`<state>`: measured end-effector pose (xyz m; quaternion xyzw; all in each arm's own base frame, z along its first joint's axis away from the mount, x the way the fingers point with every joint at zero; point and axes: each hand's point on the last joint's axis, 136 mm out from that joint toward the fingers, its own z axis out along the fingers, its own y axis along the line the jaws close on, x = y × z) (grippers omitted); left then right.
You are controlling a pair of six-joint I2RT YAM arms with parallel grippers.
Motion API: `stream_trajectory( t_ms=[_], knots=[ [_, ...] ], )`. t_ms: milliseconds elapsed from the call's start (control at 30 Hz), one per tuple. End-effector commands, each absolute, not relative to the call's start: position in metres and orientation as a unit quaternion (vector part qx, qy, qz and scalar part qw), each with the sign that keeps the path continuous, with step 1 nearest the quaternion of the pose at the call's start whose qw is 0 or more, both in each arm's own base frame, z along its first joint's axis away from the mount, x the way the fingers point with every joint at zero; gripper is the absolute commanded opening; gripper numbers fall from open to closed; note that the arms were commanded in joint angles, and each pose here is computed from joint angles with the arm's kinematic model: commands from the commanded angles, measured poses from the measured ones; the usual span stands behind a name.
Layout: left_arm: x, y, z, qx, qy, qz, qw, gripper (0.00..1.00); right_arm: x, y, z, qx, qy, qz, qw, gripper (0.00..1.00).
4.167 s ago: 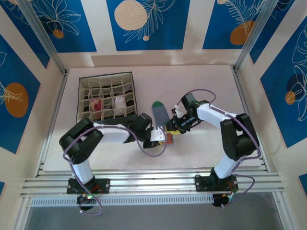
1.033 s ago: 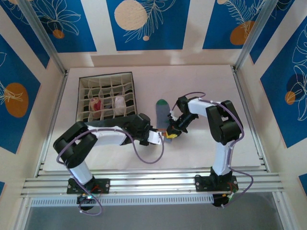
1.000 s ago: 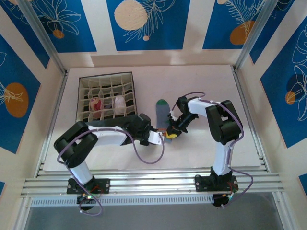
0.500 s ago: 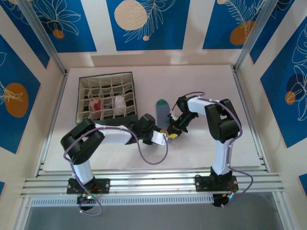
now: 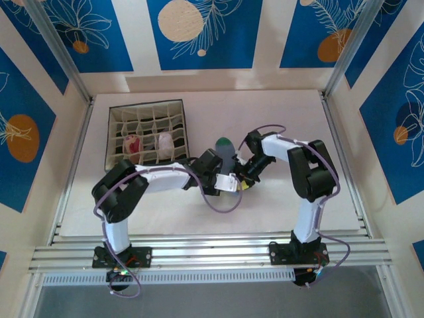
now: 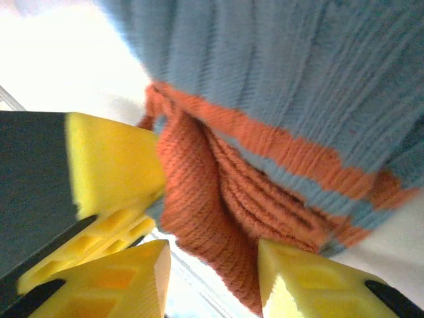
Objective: Roll the socks
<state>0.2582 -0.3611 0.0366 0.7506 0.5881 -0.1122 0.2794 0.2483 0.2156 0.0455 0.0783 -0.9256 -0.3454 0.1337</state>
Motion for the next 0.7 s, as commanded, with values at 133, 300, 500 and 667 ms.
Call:
stream_trajectory(
  t_ms=[133, 300, 500, 667],
  knots=[
    [0.214, -0.334, 0.014, 0.658, 0.697, -0.263, 0.110, 0.00, 0.276, 0.214, 0.079, 0.080, -0.918, -0.388, 0.004, 0.37],
    [0.217, -0.334, 0.026, 0.599, 0.730, -0.322, 0.066, 0.00, 0.271, 0.230, 0.087, 0.098, -0.881, -0.462, -0.009, 0.32],
    [0.225, -0.333, 0.031, 0.523, 0.767, -0.372, 0.004, 0.00, 0.261, 0.236, 0.073, 0.091, -0.870, -0.484, 0.016, 0.36],
    [0.240, -0.327, 0.027, 0.438, 0.810, -0.388, -0.028, 0.00, 0.249, 0.237, 0.065, 0.091, -0.873, -0.478, 0.025, 0.40]
  ],
)
